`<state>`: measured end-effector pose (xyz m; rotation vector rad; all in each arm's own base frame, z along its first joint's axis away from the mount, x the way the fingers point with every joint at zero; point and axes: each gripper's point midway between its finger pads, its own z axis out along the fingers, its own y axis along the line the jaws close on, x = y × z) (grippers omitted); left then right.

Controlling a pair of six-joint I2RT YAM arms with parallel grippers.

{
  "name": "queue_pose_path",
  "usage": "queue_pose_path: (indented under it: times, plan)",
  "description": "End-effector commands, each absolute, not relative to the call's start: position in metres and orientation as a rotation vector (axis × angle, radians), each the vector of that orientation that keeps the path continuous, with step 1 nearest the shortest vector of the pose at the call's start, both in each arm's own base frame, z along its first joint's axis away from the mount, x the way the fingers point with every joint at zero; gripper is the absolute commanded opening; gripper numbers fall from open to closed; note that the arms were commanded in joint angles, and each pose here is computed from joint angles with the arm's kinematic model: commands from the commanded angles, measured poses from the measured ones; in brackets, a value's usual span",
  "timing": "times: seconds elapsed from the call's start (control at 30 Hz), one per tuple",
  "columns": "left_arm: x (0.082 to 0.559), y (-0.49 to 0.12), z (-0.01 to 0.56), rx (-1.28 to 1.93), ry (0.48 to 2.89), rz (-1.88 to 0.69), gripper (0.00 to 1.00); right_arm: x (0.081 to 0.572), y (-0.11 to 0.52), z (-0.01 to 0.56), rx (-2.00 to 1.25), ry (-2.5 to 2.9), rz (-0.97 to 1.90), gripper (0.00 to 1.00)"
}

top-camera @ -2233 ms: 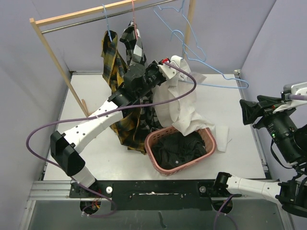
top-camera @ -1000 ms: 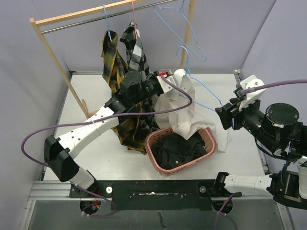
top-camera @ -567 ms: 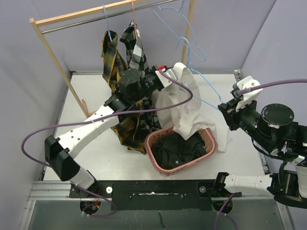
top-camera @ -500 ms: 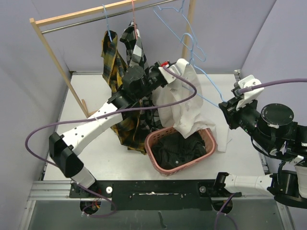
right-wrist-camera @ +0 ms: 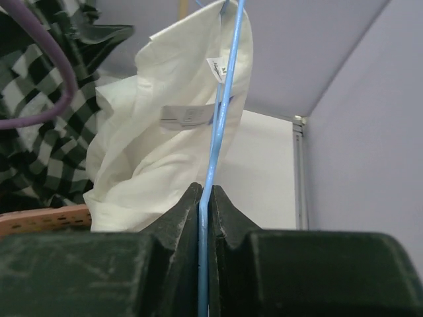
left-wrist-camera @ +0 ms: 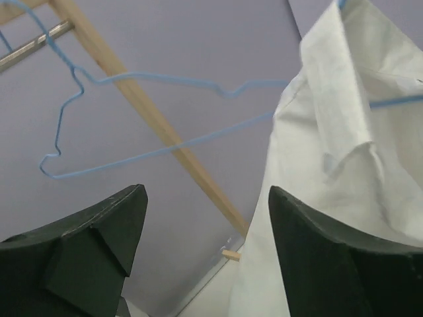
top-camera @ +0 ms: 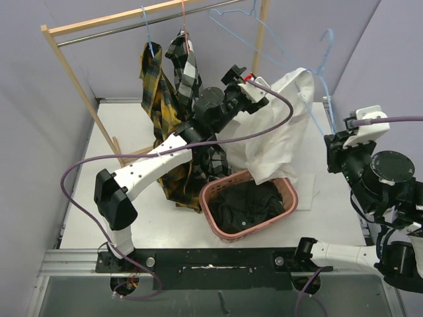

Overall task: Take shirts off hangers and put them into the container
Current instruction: Remove the shirt from the hanger, then place the hanger at the clothesline.

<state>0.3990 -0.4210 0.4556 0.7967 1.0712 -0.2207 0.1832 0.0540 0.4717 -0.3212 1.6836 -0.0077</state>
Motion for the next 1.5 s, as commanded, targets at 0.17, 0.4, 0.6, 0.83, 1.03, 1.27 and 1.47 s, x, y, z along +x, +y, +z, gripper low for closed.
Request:
queue_pose_path:
  times: [0.17, 0.4, 0.6, 0.83, 1.03, 1.27, 1.47]
  plan:
    - [0.398, -0.375, 0.471, 0.599, 1.134, -0.213, 0.85, 0.17, -0.017, 0.495, 0.026, 1.585, -0.041, 0.0]
    - [0.37, -0.346, 0.471, 0.541, 1.163, -0.276, 0.82, 0.167, -0.009, 0.483, -0.027, 1.638, -0.003, 0.0]
    - [0.345, -0.322, 0.456, 0.539, 1.245, -0.318, 0.78, 0.166, 0.01, 0.475, -0.111, 1.688, 0.05, 0.0]
    - [0.291, -0.31, 0.427, 0.682, 1.305, -0.478, 0.64, 0.17, 0.06, 0.472, -0.321, 1.69, 0.143, 0.0]
    - [0.234, -0.318, 0.377, 0.947, 1.347, -0.609, 0.6, 0.184, 0.113, 0.466, -0.509, 1.728, 0.132, 0.0]
    - [0.209, -0.302, 0.344, 0.997, 1.344, -0.593, 0.6, 0.208, 0.156, 0.466, -0.601, 1.743, 0.067, 0.0]
    - [0.199, -0.293, 0.347, 0.966, 1.312, -0.615, 0.59, 0.205, 0.167, 0.468, -0.596, 1.772, 0.144, 0.0]
